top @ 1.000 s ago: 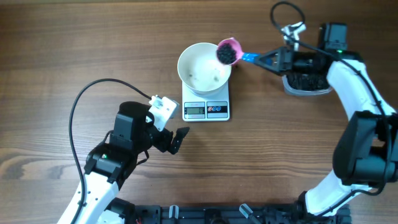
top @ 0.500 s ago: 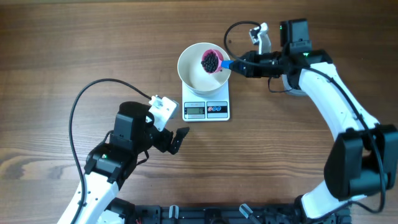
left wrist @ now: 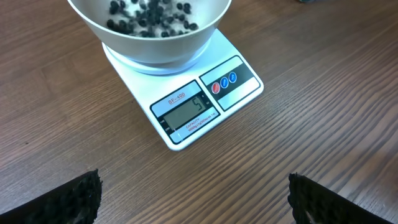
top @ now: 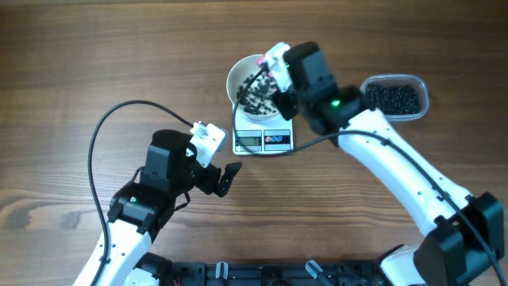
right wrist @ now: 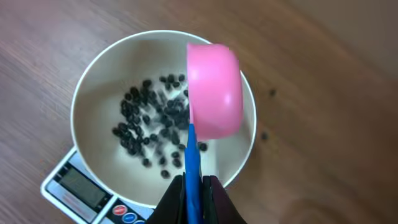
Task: Scoop item into bowl and weigh 150g on scale
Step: 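Carry the filled scoop to the white bowl and tip beans in, then return the empty scoop with the right gripper toward the bean tub, then dip the pink scoop into the black beans and lift it full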
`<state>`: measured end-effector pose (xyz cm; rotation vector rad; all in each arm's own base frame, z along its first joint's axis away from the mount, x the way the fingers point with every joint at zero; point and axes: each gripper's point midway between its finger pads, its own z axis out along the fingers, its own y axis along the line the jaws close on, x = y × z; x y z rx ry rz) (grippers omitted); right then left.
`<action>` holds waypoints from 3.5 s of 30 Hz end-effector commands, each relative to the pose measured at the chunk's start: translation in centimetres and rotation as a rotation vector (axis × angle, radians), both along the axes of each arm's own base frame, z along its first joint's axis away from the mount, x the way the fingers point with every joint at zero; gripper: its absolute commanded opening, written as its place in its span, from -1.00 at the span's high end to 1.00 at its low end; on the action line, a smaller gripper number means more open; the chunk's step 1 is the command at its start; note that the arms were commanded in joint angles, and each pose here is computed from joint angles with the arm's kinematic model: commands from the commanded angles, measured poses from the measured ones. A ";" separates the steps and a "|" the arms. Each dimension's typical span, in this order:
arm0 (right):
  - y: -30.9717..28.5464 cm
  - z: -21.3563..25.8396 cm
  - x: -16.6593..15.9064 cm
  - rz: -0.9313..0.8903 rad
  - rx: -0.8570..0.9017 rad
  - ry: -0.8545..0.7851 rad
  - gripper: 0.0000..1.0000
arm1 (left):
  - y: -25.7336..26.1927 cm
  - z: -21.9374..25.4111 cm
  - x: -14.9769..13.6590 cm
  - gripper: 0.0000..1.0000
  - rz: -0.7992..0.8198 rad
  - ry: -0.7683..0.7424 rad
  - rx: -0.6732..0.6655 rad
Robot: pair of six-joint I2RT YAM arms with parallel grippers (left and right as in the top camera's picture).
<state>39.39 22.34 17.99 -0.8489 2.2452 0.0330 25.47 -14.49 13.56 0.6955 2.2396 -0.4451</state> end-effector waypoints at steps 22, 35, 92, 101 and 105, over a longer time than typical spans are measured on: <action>-25.2 4.2 -3.9 -0.653 -0.014 0.134 0.91 | 0.0 -0.3 -0.2 -1.00 -0.011 0.004 -0.001; -30.5 -6.9 -2.1 -0.834 -0.266 0.385 0.91 | 0.0 -0.3 -0.2 -1.00 -0.011 0.004 -0.001; -26.6 -8.7 -3.5 -0.669 0.568 0.712 0.91 | 0.0 -0.3 -0.2 -1.00 -0.011 0.004 -0.001; -26.5 -7.1 -2.9 -0.638 0.611 0.674 0.91 | 0.0 -0.3 -0.2 -1.00 -0.011 0.004 -0.001; -26.9 -7.3 -2.0 -0.641 0.616 0.642 0.91 | 0.0 -0.3 -0.2 -1.00 -0.011 0.004 -0.001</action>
